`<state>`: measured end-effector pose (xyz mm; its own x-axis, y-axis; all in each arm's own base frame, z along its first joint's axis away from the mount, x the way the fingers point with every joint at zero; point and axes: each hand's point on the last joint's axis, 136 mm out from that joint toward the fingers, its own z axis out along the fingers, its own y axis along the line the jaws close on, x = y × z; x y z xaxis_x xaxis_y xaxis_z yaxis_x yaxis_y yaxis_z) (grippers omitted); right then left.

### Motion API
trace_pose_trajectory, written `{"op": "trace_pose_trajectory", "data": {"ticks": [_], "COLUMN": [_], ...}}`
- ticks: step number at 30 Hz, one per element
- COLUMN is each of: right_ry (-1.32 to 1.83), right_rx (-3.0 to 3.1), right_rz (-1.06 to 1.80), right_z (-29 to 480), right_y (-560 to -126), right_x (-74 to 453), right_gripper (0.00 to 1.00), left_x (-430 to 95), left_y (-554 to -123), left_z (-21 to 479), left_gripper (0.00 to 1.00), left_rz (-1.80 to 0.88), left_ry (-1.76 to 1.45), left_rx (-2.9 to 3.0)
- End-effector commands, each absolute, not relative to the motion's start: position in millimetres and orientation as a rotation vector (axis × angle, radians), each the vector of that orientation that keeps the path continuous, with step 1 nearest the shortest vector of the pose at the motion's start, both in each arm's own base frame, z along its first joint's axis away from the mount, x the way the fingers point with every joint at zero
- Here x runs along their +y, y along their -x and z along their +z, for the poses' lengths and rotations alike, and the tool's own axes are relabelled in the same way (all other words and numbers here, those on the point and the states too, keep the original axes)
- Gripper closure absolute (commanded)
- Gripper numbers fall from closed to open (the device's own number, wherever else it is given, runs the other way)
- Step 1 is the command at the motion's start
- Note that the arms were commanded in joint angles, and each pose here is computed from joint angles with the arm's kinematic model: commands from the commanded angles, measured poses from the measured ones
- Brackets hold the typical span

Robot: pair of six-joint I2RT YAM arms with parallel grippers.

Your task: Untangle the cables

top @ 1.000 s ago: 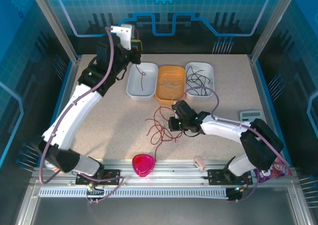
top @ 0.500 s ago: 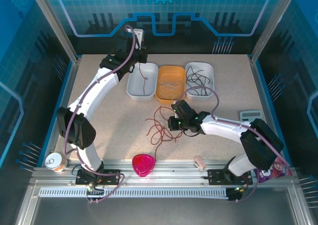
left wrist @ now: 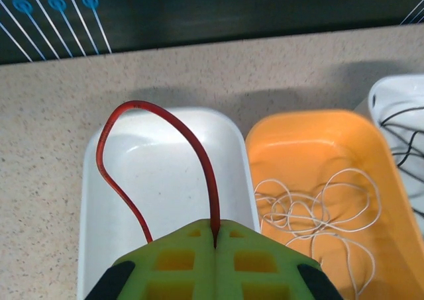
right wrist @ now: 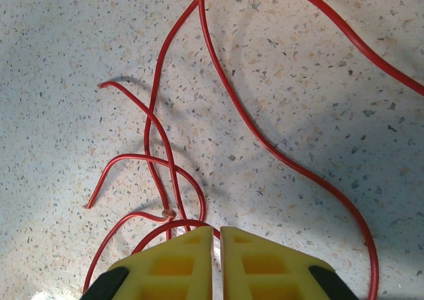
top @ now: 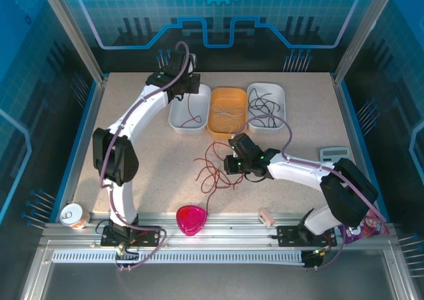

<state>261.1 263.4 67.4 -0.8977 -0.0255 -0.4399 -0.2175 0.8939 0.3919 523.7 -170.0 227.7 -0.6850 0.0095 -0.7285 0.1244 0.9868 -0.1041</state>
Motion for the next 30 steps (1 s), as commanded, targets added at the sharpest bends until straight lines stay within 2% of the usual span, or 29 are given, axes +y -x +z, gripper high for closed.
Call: {"op": "trace_pose_trajectory", "data": {"ticks": [1, 10, 11, 20, 26, 30], "right_ry": [0.161, 0.153, 0.155, 0.156, 0.159, 0.158], "right_rx": [2.619, 2.618, 2.617, 2.618, 2.609, 2.604], "right_rz": [0.634, 0.628, 0.630, 0.635, 0.631, 0.627], "right_z": [72, 72, 72, 73, 76, 77], "right_y": [-265, -264, -264, -266, -268, -268], "right_x": [265, 262, 263, 265, 265, 265], "right_gripper": [0.88, 0.87, 0.87, 0.87, 0.87, 0.87], "left_x": [-172, -173, -172, -173, -170, -172], "left_y": [-527, -542, -543, -548, -538, -516], "left_z": [204, 145, 141, 128, 161, 190], "left_gripper": [1.00, 1.00, 0.98, 0.54, 0.37, 0.26], "left_rz": [-0.206, -0.074, -0.066, -0.044, -0.078, -0.152], "left_ry": [-0.081, -0.240, -0.256, -0.291, -0.238, -0.193], "left_rx": [2.395, 2.530, 2.536, 2.570, 2.535, 2.513]}}
